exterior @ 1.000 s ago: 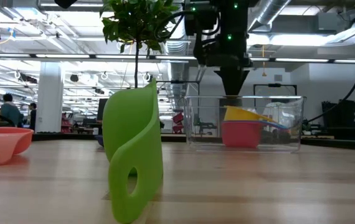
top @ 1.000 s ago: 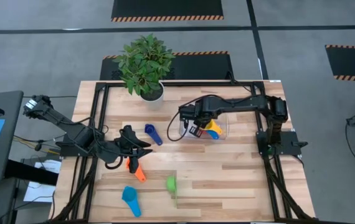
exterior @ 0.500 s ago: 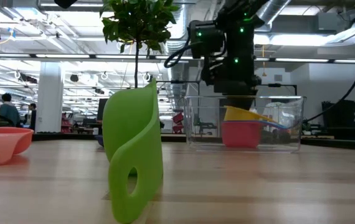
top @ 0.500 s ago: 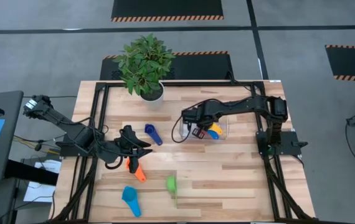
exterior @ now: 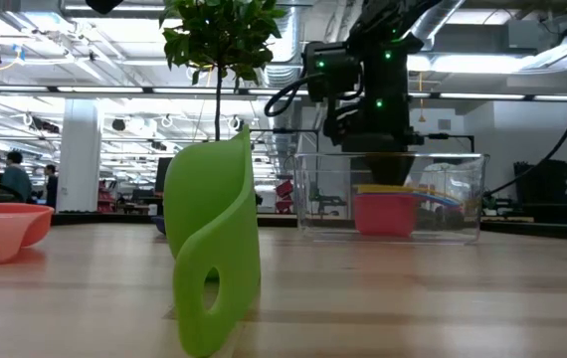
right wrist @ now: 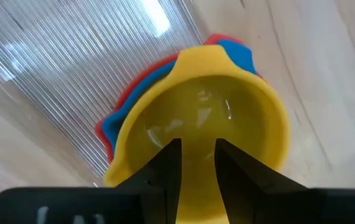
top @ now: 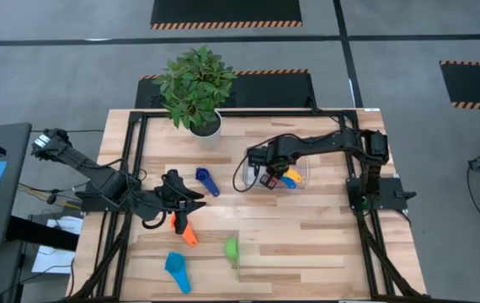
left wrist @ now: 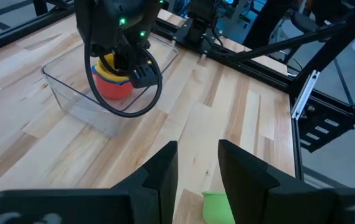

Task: Nest measuring cups in basket
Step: Stack the green measuring cup on top of the yellow measuring cup in the transparent bin

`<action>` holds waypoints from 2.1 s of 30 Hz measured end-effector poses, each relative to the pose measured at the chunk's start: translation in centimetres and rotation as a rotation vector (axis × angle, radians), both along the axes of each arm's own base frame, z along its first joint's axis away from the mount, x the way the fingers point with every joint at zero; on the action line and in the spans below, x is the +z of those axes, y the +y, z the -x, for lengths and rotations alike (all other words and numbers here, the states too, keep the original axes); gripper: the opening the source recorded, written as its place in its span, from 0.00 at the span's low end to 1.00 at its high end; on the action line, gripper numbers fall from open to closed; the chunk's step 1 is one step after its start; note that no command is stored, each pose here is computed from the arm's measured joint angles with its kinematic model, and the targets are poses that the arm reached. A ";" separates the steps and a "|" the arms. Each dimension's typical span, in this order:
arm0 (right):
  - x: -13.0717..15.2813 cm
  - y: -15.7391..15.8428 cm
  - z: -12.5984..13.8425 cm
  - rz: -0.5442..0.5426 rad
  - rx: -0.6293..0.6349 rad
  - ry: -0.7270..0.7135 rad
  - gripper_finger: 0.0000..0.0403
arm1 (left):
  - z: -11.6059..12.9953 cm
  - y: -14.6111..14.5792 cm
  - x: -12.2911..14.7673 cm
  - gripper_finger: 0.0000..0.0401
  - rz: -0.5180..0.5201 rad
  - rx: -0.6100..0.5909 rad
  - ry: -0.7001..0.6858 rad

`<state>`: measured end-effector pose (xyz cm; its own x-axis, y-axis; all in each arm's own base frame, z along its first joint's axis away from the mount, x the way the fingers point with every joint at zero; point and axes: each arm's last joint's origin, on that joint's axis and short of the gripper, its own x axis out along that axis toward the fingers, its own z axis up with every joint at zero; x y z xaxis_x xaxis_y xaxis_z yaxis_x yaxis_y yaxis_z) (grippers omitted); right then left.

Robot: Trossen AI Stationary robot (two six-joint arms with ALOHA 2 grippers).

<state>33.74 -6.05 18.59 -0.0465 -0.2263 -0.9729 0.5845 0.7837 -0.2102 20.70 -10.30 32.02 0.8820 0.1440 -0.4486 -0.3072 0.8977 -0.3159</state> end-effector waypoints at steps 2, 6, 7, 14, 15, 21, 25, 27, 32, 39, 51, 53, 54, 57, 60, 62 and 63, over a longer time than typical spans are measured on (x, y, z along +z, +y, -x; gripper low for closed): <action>0.0 0.0 -0.1 0.002 -0.001 -0.006 0.29 | 0.0 0.0 0.0 0.26 0.001 0.000 0.000; 2.0 -0.1 -0.1 0.001 -0.013 -0.005 0.29 | 0.0 0.0 0.0 0.26 0.003 0.001 0.000; 3.2 -0.1 0.0 0.003 -0.015 -0.008 0.29 | 0.0 0.0 0.0 0.26 0.003 0.002 0.000; 10.1 2.5 1.0 -0.045 -0.001 -0.116 0.29 | 0.0 0.0 0.0 0.26 0.002 0.001 0.000; 11.2 3.4 1.4 -0.084 0.015 -0.165 0.29 | 0.0 0.0 0.0 0.26 0.002 0.001 0.000; 15.6 10.5 3.8 -0.204 0.181 -0.388 0.29 | 0.0 0.0 0.0 0.26 0.002 0.001 0.000; 17.3 14.8 6.2 -0.131 0.154 -0.491 0.29 | 0.0 0.0 0.0 0.26 0.002 0.000 0.001; 17.8 16.7 7.0 -0.088 0.122 -0.567 0.29 | 0.0 0.0 0.0 0.26 0.001 0.000 0.001; 18.0 21.4 7.7 -0.072 0.082 -0.751 0.29 | 0.0 0.0 0.0 0.26 0.002 0.000 0.001; 14.1 25.6 4.5 -0.090 0.083 -0.775 0.29 | 0.0 -0.1 0.0 0.26 0.022 -0.035 0.012; 6.3 27.0 -2.7 -0.205 0.172 -0.696 0.29 | 0.0 -0.3 -0.2 0.26 0.105 -0.061 0.036; 5.8 27.4 -2.7 -0.211 0.176 -0.696 0.30 | 0.0 -0.3 -0.2 0.26 0.126 -0.062 0.036; 5.8 27.7 -2.9 -0.230 0.164 -0.714 0.30 | 0.0 -0.4 -0.2 0.26 0.134 -0.067 0.039; 5.6 28.7 -3.2 -0.272 0.135 -0.772 0.32 | 0.0 -0.4 -0.2 0.26 0.145 -0.082 0.043; 5.7 29.4 -3.9 -0.297 0.112 -0.870 0.37 | 0.1 -0.4 -0.2 0.26 0.144 -0.093 0.049; 5.2 29.6 -4.4 -0.299 0.075 -0.900 0.40 | 0.1 -0.4 -0.3 0.26 0.133 -0.099 0.051; 4.6 29.5 -4.5 -0.294 0.053 -0.887 0.42 | 0.1 -0.4 -0.3 0.26 0.130 -0.099 0.054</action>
<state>38.27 23.49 23.21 0.7436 0.0542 -0.6665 0.3981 0.7649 0.5064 20.63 -10.72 31.75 0.8633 -0.0053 -0.5047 -0.2385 0.8770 -0.4171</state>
